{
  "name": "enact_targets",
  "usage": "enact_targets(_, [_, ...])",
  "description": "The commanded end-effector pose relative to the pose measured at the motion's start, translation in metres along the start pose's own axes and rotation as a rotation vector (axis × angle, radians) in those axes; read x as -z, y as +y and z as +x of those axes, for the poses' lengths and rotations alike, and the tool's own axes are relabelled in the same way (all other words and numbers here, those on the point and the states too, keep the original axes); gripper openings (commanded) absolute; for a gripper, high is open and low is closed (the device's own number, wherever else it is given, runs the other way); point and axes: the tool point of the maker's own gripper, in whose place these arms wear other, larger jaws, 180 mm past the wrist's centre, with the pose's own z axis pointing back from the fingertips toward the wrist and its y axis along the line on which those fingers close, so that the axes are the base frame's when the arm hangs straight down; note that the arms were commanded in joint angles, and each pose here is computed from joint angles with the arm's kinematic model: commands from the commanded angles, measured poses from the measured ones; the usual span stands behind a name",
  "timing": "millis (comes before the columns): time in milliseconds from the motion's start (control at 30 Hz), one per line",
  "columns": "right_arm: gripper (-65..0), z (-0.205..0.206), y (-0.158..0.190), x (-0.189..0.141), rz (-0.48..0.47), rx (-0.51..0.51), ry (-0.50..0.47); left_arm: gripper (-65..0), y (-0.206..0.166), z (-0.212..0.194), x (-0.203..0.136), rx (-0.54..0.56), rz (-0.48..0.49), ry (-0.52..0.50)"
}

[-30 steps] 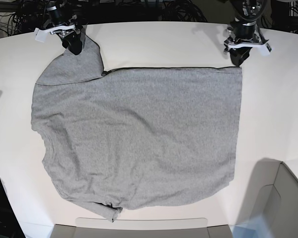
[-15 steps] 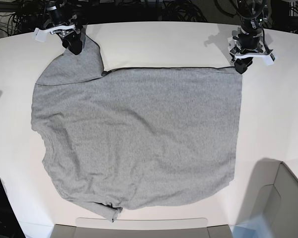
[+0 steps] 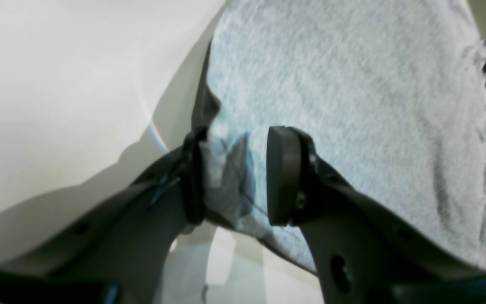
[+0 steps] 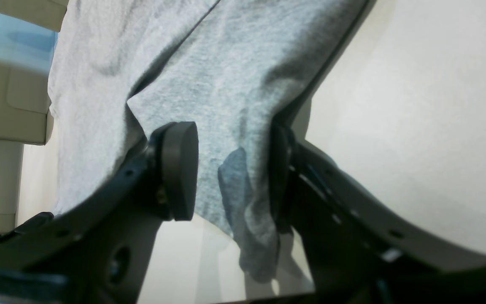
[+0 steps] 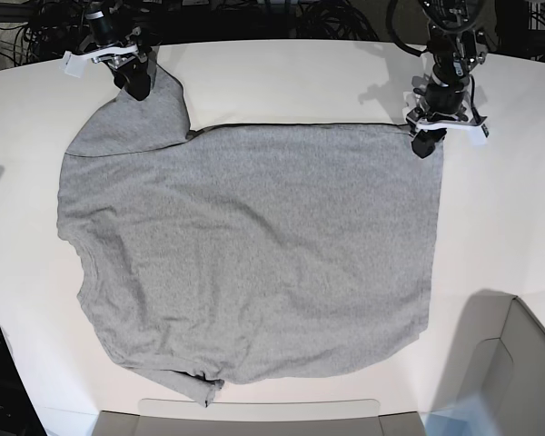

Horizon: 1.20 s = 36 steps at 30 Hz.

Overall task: Fold the T-shirt properly
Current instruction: 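Lower both grippers and pinch the shoulder edge corners of the shirt, then pull both grippers back, dragging the shirt toward the arms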

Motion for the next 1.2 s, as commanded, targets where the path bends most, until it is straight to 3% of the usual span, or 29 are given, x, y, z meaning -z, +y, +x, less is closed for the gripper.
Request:
enact_targets(0, [-39.6,-0.015,-0.013,-0.006,-0.055,-0.010,0.072,-41.8,0.016,-0.013,-0.001,0.001,0.060,0.060])
enact_targets(67, [-44.1,-0.014,-0.013,-0.006,-0.055,-0.013,0.073,-44.8,0.022,-0.018,0.000,-0.005,0.076,0.072])
enact_targets(233, [-63.6,-0.008,-0.016,-0.006,-0.054,-0.037,0.077,-62.2,0.027,-0.018,0.000,-0.007,0.087,0.073])
enact_targets(267, [-65.0,-0.008,-0.016,-0.006,-0.054,-0.037,0.077,-65.0,0.027,-0.018,0.000,-0.007,0.087,0.072])
enact_targets(567, [-65.0,0.002,-0.018,-0.010,-0.049,-0.076,0.078,-65.0,0.018,-0.009,-0.006,0.010,0.064,0.048])
enact_targets(900, [-65.0,-0.004,0.005,-0.024,-0.001,-0.058,0.096,-65.0,0.049,0.004,-0.030,0.016,0.135,0.017])
enact_targets(1167, [-65.0,-0.019,0.039,-0.036,0.076,-0.177,0.089,-65.0,0.076,-0.003,-0.048,0.037,0.195,0.040])
